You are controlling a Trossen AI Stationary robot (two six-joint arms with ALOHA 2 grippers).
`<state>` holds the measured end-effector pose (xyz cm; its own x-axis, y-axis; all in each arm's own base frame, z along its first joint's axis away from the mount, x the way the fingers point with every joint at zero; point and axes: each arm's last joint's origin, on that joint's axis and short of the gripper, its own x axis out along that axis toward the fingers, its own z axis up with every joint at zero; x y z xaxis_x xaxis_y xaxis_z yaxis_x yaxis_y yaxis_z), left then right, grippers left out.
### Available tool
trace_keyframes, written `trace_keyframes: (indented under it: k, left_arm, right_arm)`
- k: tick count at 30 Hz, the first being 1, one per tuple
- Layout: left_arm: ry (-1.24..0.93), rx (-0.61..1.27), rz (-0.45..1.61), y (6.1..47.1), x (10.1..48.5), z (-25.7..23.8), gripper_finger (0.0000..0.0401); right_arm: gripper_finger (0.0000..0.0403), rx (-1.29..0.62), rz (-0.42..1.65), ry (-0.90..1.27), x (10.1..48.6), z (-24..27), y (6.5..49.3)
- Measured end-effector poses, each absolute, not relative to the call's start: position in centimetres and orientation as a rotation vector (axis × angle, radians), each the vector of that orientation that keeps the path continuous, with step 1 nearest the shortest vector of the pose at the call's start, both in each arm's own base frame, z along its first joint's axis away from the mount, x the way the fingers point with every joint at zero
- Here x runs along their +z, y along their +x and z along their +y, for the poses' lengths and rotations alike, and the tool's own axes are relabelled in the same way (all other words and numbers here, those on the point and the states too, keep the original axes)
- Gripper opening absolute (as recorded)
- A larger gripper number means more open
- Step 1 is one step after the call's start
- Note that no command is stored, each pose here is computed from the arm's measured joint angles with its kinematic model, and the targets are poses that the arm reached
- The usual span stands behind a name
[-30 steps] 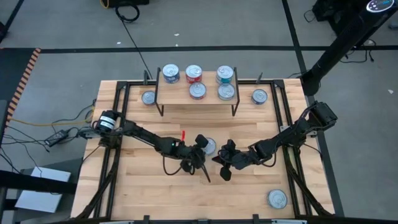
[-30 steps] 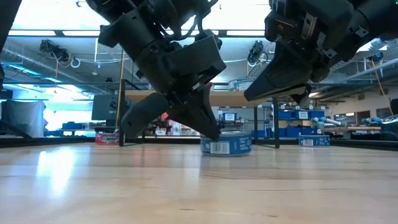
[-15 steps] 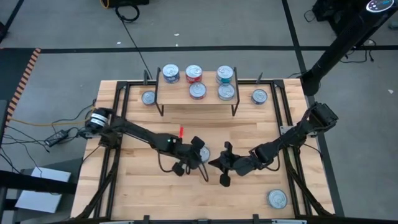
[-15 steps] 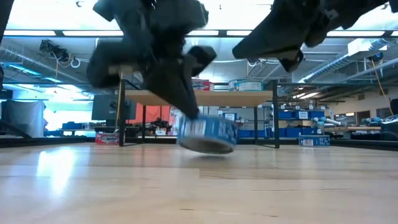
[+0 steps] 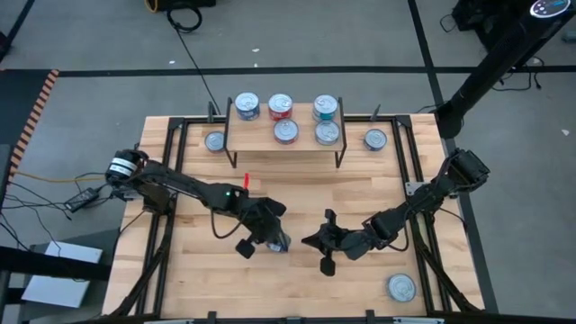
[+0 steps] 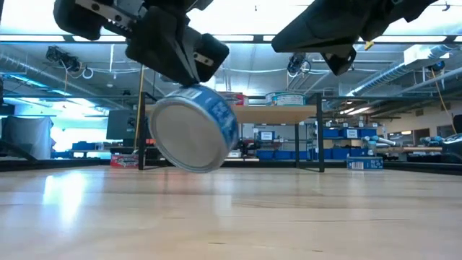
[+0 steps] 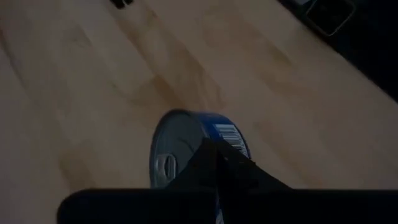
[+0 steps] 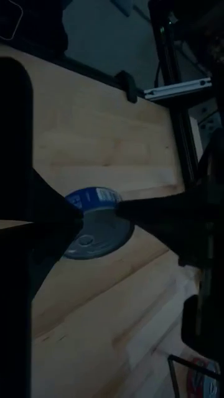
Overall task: Stack canned seafood by type on shelf
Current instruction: Put the blue tuna can on the shelf aligned with the other blue tuna cans
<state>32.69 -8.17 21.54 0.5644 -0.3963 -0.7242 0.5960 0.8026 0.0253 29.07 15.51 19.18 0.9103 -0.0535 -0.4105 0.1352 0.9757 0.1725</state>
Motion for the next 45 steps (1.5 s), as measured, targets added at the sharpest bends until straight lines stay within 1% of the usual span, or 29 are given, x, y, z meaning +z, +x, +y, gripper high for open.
trace_keyframes:
  k: [9,15,21,27,36,40,45]
  left_arm:
    - [0.198,-0.710,0.724,32.3,20.7,-8.1,0.0000]
    - [0.197,-0.694,0.682,32.4,21.3,-7.5,0.0000]
    - [0.220,-0.683,0.632,31.7,22.9,-6.8,0.0000]
    - [0.199,-0.654,0.558,30.3,23.3,-6.0,0.0000]
    - [0.106,-0.611,0.395,28.1,21.8,-5.7,0.0000]
    - [0.097,-0.579,0.370,27.1,20.6,-5.7,0.0000]
    - [0.129,-0.507,0.380,26.2,19.3,-6.3,0.0000]
  right_arm:
    - [0.0011,-0.090,0.397,0.198,19.4,15.6,29.2]
    - [0.0011,-0.090,0.400,0.195,19.3,15.6,29.1]
    - [0.0015,-0.096,0.412,0.203,19.2,15.5,29.1]
    - [0.0038,-0.094,0.420,0.185,19.1,15.5,29.0]
    - [0.0077,-0.176,0.396,0.248,19.1,14.9,29.2]
    - [0.0106,-0.227,0.370,0.263,19.2,14.8,29.3]
    - [0.0146,-0.235,0.357,0.270,19.3,14.8,29.3]
